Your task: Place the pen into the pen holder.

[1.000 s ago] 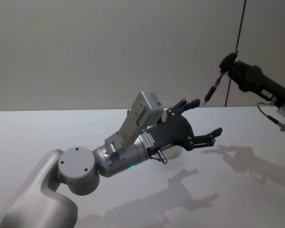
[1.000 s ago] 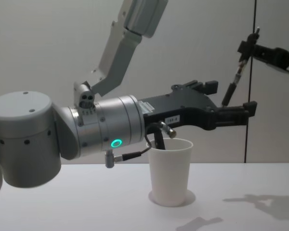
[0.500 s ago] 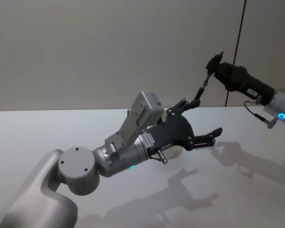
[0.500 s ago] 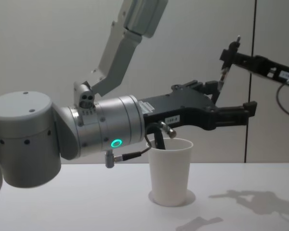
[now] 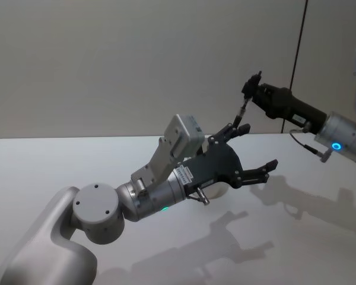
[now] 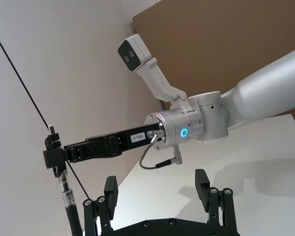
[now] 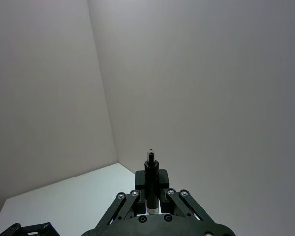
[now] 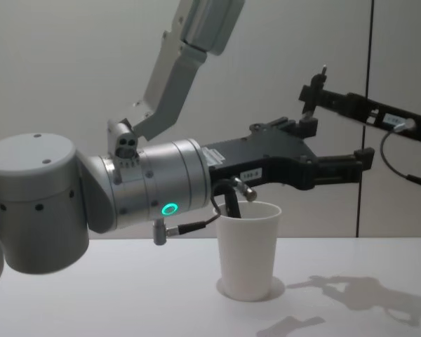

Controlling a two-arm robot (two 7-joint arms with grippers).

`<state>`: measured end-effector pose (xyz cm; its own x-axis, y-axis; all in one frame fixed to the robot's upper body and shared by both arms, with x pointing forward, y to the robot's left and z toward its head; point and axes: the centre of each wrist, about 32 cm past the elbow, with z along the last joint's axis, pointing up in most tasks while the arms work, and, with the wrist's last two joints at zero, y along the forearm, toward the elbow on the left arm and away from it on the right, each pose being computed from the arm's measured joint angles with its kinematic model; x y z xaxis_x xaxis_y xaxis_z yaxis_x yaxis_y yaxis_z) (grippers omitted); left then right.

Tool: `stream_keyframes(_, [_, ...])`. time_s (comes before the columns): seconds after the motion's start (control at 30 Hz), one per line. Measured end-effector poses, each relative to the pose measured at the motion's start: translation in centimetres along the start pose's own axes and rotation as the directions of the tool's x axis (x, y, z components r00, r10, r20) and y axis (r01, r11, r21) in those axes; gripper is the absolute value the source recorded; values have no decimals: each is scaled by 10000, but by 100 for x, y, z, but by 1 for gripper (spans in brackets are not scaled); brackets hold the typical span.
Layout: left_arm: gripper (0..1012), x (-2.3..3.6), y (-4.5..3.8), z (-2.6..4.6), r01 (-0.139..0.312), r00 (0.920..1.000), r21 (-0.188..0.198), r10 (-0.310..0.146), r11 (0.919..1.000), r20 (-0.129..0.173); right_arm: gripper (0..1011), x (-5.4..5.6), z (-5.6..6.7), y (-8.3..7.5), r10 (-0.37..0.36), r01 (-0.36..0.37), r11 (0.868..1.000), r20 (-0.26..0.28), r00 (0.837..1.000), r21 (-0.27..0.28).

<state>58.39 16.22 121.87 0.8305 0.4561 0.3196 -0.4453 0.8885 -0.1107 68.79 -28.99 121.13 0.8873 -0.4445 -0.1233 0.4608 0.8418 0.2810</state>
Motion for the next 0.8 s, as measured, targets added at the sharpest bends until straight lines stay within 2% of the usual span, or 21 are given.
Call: stream_keyframes(0.8, [1000,0,0,0,1,10000,0,-1,10000,0,146,-50,-62,176,88,-98,9984,-169,9998,-562])
